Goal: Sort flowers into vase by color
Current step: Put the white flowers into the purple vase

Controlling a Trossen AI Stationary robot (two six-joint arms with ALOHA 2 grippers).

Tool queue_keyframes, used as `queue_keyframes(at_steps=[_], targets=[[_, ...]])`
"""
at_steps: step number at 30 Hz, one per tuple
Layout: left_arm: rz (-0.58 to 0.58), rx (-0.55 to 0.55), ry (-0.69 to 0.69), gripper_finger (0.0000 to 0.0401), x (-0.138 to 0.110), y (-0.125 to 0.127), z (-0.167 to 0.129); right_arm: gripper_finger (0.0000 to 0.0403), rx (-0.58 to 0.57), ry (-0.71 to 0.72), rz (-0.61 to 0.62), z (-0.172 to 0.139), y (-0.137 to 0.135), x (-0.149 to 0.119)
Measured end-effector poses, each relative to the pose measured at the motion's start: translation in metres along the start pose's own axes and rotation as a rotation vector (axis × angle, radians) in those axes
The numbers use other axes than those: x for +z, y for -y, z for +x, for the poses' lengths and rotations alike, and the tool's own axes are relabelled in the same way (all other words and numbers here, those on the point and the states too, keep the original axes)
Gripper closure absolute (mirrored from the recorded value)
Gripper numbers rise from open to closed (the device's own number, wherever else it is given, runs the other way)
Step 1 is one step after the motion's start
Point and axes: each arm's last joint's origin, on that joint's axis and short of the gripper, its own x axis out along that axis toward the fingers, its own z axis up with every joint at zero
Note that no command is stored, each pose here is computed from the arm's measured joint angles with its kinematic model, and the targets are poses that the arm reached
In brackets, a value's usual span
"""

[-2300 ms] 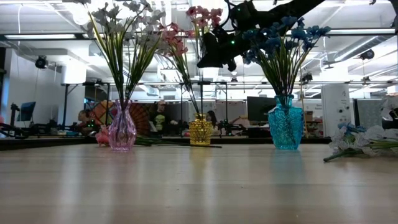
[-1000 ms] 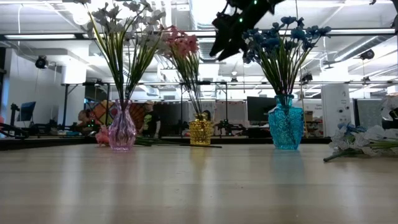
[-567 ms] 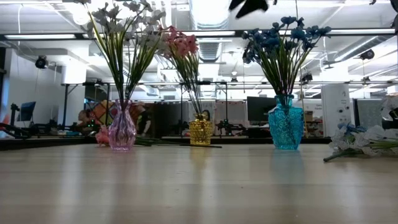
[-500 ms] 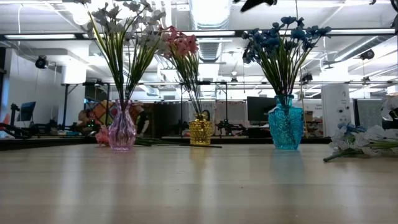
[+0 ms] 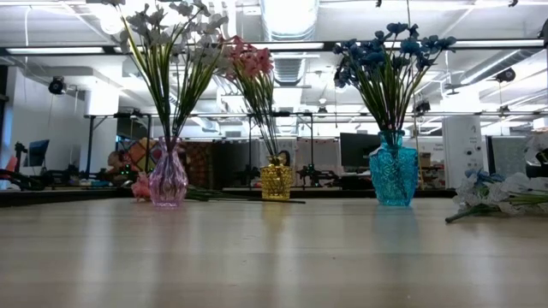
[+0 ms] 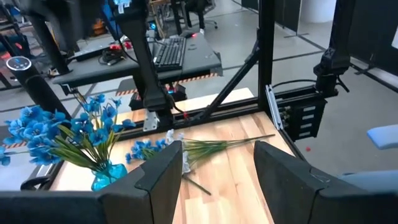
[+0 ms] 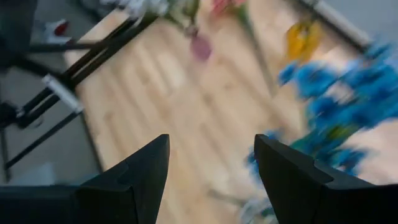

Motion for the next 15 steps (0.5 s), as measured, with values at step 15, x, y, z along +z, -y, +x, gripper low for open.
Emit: queue_keyframes(at_steps=[15], targets=[[0.020, -0.035, -0.018, 0.0219, -0.001, 0.005, -0.010, 0.0177, -0.201, -0.488, 0.132, 0.085, -0.071, -0.136]])
